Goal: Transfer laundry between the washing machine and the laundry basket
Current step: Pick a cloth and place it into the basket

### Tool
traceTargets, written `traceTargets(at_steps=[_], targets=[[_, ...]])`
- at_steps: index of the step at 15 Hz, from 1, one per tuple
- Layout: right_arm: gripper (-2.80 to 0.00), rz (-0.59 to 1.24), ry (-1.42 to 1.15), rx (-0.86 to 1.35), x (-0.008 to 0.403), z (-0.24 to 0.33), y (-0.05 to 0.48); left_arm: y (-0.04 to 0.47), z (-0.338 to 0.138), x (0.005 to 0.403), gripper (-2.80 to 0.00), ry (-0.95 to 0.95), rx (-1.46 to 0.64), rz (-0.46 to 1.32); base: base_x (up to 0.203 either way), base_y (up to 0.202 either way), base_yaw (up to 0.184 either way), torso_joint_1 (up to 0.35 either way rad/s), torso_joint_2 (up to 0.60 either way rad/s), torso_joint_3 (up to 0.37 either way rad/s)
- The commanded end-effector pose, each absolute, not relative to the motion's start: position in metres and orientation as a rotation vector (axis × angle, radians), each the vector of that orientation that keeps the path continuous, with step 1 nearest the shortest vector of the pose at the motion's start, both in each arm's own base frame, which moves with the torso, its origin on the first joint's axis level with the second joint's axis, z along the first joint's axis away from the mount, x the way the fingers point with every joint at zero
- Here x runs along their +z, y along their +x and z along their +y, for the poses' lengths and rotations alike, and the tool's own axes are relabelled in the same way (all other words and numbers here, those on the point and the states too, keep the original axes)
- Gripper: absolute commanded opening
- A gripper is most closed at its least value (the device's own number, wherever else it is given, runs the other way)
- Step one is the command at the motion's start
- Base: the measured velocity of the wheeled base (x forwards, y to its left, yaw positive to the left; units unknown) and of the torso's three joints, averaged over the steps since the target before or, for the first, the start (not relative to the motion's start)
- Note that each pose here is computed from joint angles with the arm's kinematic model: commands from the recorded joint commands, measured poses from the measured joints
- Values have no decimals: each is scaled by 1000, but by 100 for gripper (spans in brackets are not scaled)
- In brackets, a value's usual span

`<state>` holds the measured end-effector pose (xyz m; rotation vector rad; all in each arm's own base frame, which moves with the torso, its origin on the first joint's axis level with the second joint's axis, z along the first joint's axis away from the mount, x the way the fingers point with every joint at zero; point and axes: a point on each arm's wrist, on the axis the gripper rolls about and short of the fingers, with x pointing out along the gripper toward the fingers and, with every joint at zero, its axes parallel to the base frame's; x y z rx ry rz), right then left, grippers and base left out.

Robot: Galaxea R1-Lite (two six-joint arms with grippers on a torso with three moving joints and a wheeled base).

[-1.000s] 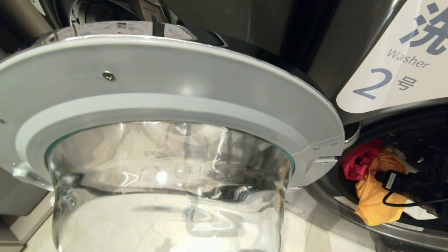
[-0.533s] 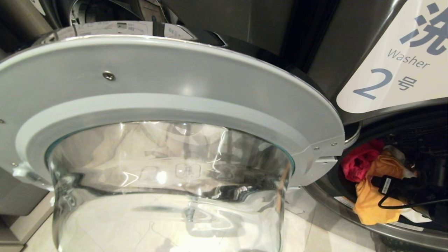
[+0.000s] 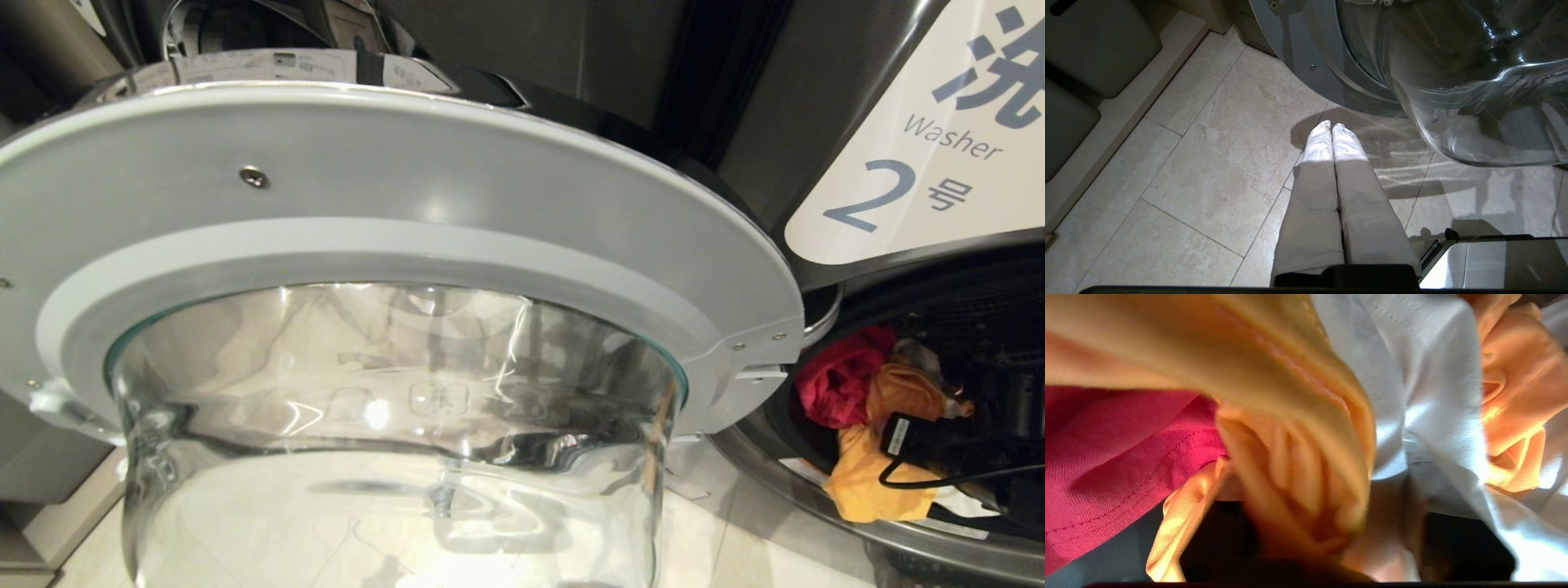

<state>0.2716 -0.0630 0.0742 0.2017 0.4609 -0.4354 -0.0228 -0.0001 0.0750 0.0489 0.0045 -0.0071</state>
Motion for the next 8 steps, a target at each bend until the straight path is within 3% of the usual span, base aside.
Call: traceTargets(at_steps=[1,8], targets=[[-280,444,201,-439,78,-63,269,-23,0,75,-280,49,-8,6,0,0,0,0,0,0],[-280,400,199,-435,100,-50,212,-23,0,75,-280,49,-8,6,0,0,0,0,0,0]])
